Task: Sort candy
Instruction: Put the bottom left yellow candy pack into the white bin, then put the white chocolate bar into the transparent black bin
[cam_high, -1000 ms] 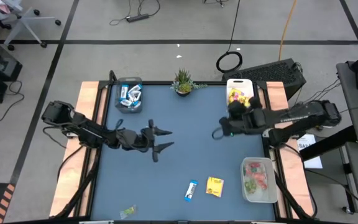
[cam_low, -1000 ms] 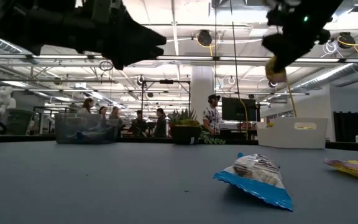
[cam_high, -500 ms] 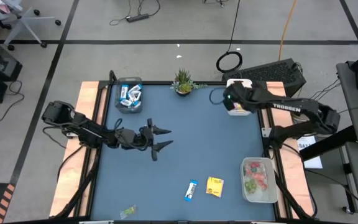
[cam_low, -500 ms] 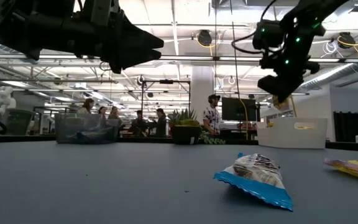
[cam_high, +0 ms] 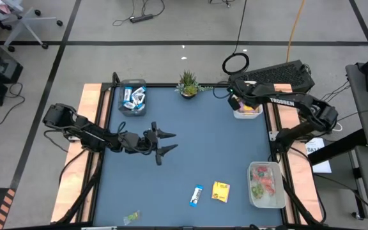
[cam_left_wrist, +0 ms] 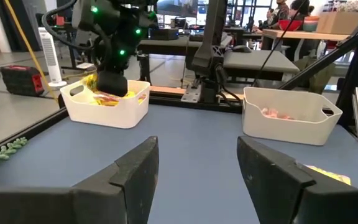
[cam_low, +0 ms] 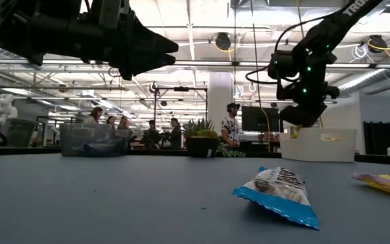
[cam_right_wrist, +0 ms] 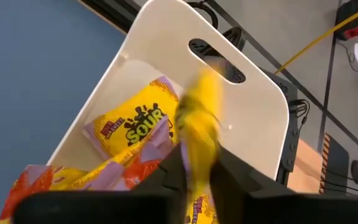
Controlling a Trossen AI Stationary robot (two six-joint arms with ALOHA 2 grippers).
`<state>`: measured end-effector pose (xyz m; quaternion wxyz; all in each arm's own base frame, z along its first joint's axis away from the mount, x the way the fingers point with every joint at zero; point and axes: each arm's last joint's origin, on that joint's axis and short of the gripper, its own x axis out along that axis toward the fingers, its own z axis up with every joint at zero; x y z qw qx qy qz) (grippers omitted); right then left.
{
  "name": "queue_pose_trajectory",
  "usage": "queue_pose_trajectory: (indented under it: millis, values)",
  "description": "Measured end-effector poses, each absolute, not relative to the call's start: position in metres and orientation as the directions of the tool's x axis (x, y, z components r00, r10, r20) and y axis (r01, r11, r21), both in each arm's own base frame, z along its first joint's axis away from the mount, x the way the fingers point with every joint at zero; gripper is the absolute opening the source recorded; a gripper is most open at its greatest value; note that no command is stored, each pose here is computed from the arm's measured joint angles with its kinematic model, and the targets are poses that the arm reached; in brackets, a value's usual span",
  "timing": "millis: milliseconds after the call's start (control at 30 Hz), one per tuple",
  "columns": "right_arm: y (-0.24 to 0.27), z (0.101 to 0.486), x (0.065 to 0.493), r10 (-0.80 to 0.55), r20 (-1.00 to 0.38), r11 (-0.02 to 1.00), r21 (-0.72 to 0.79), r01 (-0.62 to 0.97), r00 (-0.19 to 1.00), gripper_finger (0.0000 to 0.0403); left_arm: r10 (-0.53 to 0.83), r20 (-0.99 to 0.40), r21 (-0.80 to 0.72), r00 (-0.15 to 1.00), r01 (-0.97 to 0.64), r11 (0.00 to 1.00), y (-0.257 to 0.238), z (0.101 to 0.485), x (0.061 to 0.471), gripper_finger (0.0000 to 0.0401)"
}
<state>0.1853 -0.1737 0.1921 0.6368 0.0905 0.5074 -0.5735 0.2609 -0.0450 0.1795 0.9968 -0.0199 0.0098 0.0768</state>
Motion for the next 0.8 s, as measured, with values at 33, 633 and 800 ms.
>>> queue_pose_trajectory:
  millis: [33,633,800]
  values:
    - [-0.174,0.193,0.186,-0.638,-0.75,0.327,-0.467,0.822,-0.172,0.0058,0.153,-0.024,-0.037,0.988,-0.154,0.987,-0.045,0.179,0.261,0.0222]
    - [-0.075,0.265,0.218,-0.538,-0.804,0.703,-0.262,0.661,0.254,0.003,0.089,-0.076,0.066,0.993,-0.084,0.994,-0.062,0.174,0.257,0.0169]
    - [-0.014,0.262,0.236,-0.366,-0.832,0.872,-0.151,0.465,0.417,0.0023,0.063,-0.119,0.086,0.991,-0.053,0.995,-0.069,0.17,0.255,0.0112]
